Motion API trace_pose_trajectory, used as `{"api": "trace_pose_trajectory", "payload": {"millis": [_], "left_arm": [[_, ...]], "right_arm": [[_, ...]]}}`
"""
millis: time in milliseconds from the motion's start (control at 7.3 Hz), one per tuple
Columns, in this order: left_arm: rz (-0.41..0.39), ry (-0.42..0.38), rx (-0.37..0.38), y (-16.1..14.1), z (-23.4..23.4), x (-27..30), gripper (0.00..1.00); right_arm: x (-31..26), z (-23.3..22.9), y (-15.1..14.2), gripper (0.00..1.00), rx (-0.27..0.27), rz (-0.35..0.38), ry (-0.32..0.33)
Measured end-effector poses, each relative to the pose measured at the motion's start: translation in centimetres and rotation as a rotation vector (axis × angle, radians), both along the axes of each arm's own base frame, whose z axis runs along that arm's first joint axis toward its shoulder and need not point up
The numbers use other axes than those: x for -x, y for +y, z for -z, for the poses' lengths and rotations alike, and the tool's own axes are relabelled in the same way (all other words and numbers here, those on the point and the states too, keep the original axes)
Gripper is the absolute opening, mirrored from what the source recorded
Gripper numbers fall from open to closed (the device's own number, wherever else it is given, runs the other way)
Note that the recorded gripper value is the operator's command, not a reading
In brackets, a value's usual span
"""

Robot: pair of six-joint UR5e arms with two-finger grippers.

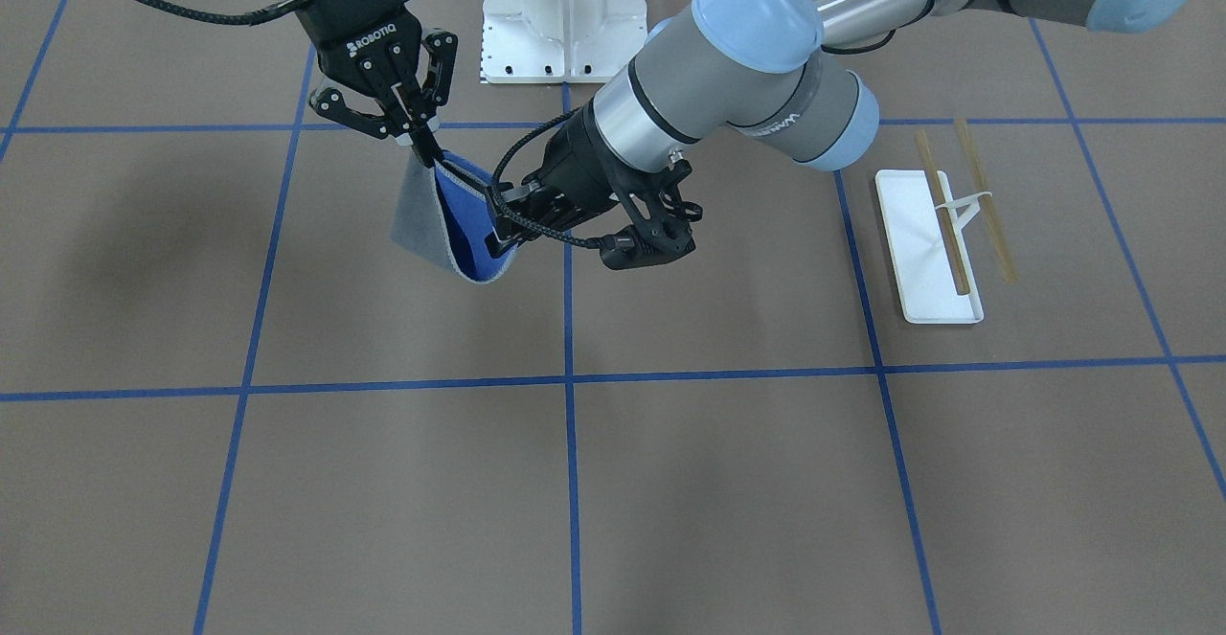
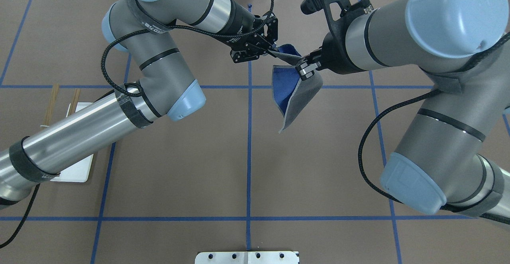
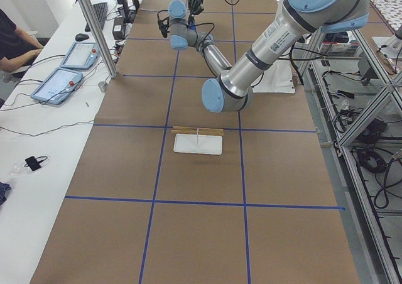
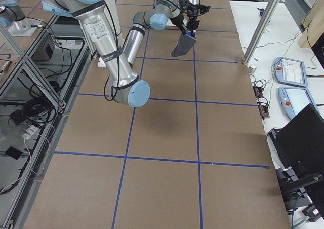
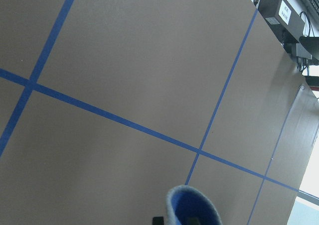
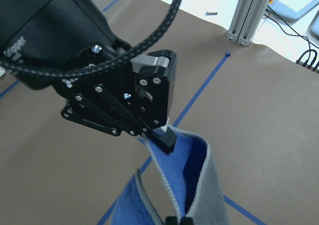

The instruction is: Hang towel on rack

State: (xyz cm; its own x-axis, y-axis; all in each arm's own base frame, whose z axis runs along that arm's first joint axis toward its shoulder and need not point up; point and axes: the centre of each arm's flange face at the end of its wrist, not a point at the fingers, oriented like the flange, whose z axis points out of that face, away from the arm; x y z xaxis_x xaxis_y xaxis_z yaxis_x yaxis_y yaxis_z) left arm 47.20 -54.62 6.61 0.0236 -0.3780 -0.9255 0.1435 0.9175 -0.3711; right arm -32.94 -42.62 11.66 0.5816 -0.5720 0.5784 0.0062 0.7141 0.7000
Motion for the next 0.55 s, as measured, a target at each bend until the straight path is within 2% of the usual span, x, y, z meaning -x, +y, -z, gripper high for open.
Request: {"api": "trace_pose_trajectory", "payload": {"millis": [137, 274, 548], "left_arm": [[0.001, 0.000, 0.001, -0.05, 0.00, 0.06, 0.00], [0.002, 0.001, 0.003, -0.09, -0.01, 0.11, 0.00], [0.010, 0.001, 0.007, -0.46, -0.06, 0.57, 0.00]], "right_arm": [[-0.18, 0.09, 0.14, 1.00, 0.040, -0.020, -0.025], [-0.45, 0.12, 0.38, 1.00, 0.089, -0.043, -0.055], [-1.06, -0.03, 0.75, 1.00, 0.118, -0.059, -0.075]]}}
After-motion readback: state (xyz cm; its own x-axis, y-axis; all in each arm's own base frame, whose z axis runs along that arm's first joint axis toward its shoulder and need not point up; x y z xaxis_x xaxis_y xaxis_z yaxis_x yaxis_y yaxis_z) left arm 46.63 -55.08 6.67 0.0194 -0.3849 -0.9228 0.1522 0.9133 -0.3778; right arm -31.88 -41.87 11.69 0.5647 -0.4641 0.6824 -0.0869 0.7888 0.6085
